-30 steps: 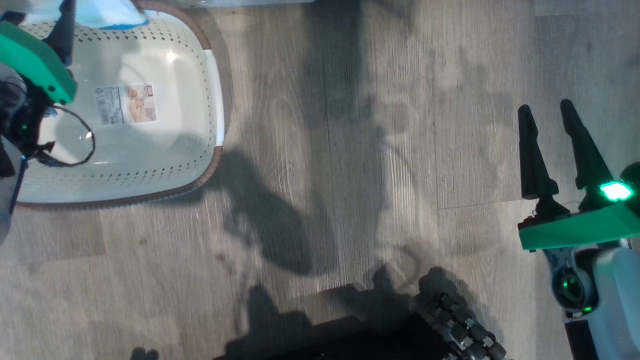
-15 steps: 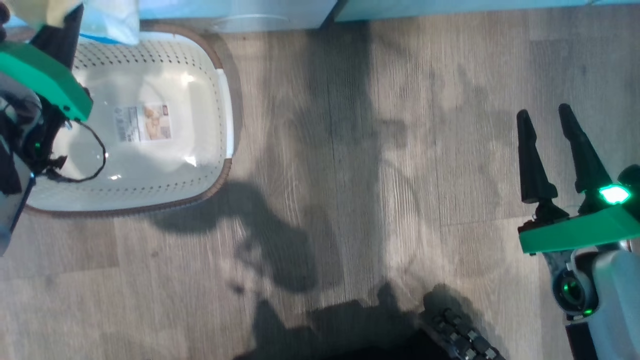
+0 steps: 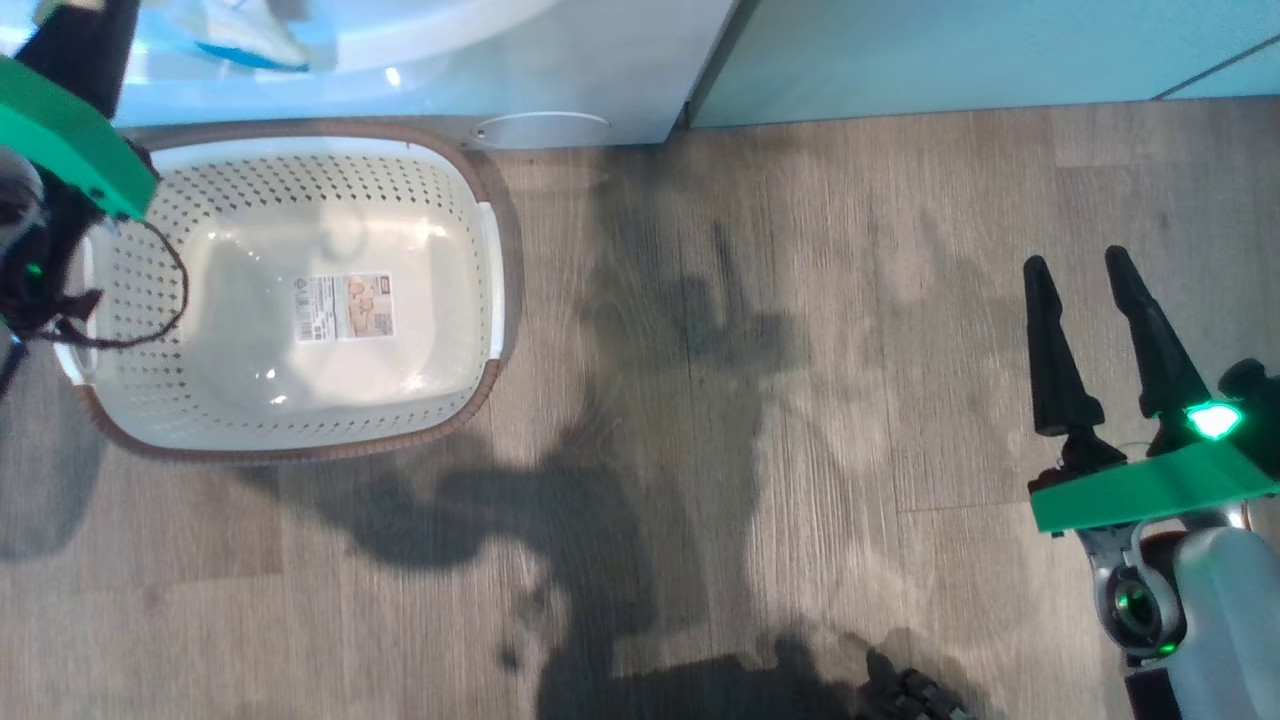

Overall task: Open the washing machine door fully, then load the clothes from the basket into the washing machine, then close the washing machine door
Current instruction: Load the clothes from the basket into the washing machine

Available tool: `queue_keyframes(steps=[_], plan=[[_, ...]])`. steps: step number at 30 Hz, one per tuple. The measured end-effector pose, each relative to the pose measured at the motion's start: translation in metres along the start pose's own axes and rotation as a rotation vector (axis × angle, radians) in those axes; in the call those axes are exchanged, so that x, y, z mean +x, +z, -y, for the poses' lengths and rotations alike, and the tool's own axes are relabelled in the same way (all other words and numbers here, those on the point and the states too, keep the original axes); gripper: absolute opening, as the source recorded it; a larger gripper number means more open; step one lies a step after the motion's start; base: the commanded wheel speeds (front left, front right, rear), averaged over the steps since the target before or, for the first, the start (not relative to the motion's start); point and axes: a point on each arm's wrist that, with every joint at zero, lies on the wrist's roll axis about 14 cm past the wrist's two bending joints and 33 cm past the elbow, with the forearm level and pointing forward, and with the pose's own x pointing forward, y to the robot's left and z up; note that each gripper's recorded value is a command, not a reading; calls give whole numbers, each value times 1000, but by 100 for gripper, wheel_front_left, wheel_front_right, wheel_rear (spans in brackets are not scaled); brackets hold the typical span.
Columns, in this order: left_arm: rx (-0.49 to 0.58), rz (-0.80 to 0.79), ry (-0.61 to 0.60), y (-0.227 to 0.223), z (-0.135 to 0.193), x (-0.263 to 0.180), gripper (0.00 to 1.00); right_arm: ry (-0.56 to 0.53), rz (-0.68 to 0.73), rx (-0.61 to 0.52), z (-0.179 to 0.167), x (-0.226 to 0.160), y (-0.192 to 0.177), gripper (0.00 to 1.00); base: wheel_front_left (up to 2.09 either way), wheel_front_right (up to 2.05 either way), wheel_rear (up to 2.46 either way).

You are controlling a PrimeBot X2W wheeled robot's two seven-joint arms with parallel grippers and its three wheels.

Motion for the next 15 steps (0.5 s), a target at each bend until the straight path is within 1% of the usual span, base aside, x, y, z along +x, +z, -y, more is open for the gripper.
queue_keyframes(steps=[5, 10, 15], plan=[[33, 18, 0, 33, 0, 10, 0, 5, -4, 2, -2, -3, 0, 100, 0, 0, 0], [29, 64, 0, 66, -1, 34, 0, -14, -25, 1, 4, -5, -8, 100, 0, 0, 0], [32, 59, 12, 73, -7, 57, 0, -41, -47, 5, 11, -5, -16, 100, 0, 0, 0]])
